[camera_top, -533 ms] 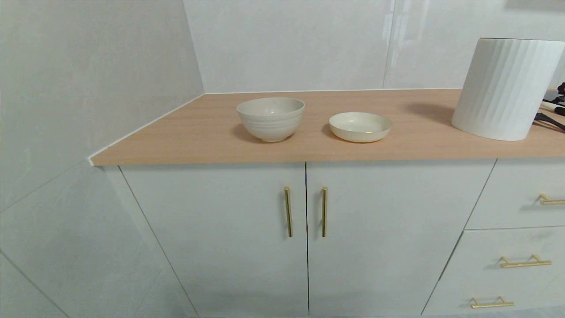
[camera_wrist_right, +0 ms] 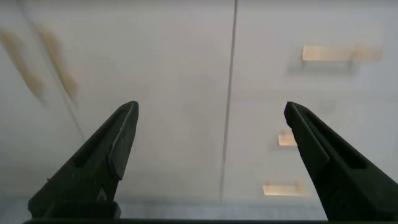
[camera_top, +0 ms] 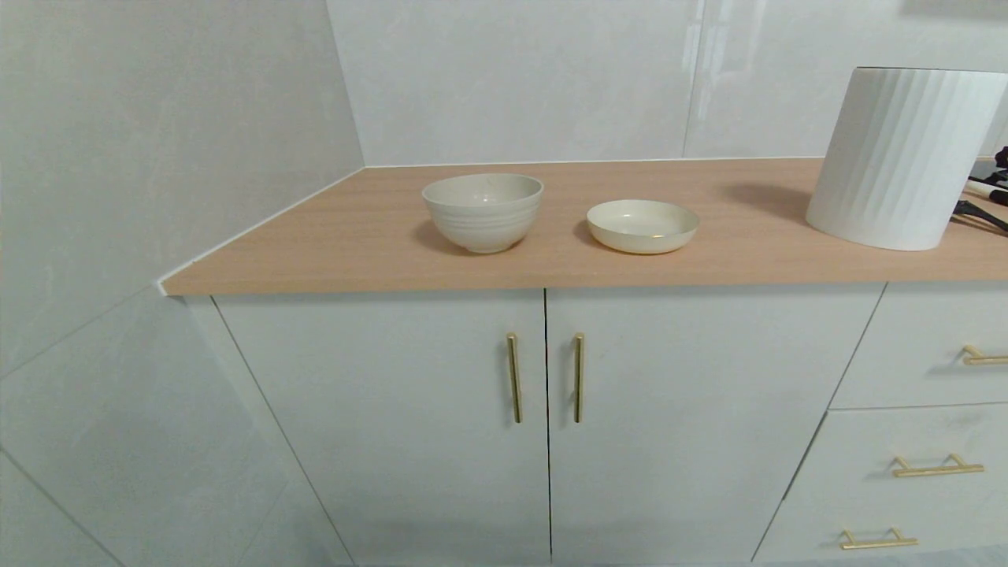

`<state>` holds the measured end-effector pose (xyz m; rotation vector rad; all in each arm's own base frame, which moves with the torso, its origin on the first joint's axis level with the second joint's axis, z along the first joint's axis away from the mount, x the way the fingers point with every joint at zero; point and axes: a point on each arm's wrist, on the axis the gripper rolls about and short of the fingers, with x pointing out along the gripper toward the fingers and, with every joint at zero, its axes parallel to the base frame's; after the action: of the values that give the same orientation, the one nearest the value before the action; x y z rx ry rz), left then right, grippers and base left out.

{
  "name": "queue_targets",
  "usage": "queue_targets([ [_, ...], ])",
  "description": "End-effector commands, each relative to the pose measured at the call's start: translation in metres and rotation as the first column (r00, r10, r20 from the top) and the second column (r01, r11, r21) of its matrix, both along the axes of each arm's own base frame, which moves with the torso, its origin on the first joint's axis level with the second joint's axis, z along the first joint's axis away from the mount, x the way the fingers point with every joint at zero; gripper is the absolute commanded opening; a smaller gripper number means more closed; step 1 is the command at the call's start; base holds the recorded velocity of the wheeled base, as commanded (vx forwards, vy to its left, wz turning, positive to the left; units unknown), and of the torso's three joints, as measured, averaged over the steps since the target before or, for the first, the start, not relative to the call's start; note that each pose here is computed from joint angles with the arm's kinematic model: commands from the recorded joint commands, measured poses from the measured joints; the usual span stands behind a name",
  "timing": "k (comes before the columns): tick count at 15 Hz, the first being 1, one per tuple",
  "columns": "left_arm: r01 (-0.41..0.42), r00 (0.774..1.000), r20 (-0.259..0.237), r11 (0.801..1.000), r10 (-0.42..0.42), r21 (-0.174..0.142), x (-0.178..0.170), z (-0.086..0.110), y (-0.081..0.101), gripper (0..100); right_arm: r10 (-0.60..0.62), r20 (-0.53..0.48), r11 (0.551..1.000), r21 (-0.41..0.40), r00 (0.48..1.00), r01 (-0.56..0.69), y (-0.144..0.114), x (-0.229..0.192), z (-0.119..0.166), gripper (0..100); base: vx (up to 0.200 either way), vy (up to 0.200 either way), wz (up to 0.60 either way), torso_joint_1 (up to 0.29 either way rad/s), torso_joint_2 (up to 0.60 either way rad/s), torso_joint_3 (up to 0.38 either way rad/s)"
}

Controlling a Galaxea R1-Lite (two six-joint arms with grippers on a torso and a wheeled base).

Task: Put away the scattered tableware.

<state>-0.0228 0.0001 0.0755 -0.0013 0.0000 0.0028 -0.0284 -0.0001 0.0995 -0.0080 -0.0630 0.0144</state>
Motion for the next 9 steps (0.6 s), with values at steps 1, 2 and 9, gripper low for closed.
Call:
queue_targets([
  [1, 0.000, 1.000, 0.000, 1.000, 0.000, 0.000, 0.000, 0.000, 0.000, 100, 0.120, -0.041, 0.992, 0.047, 0.992, -0.118, 0.000, 0.023, 0.094, 100, 0.000, 0.000, 0.00, 0.000, 0.00, 0.000],
  [2, 0.000, 1.000, 0.000, 1.000, 0.000, 0.000, 0.000, 0.000, 0.000, 100, 0.173, -0.143, 0.985, 0.051, 0.974, -0.167, 0.004, 0.046, 0.098, 100, 0.000, 0.000, 0.00, 0.000, 0.00, 0.000],
  [9, 0.000, 1.000, 0.000, 1.000, 0.000, 0.000, 0.000, 0.000, 0.000, 100, 0.608, -0.373, 0.788, 0.182, 0.700, -0.588, 0.107, 0.233, 0.107, 100, 0.000, 0.000, 0.00, 0.000, 0.00, 0.000],
])
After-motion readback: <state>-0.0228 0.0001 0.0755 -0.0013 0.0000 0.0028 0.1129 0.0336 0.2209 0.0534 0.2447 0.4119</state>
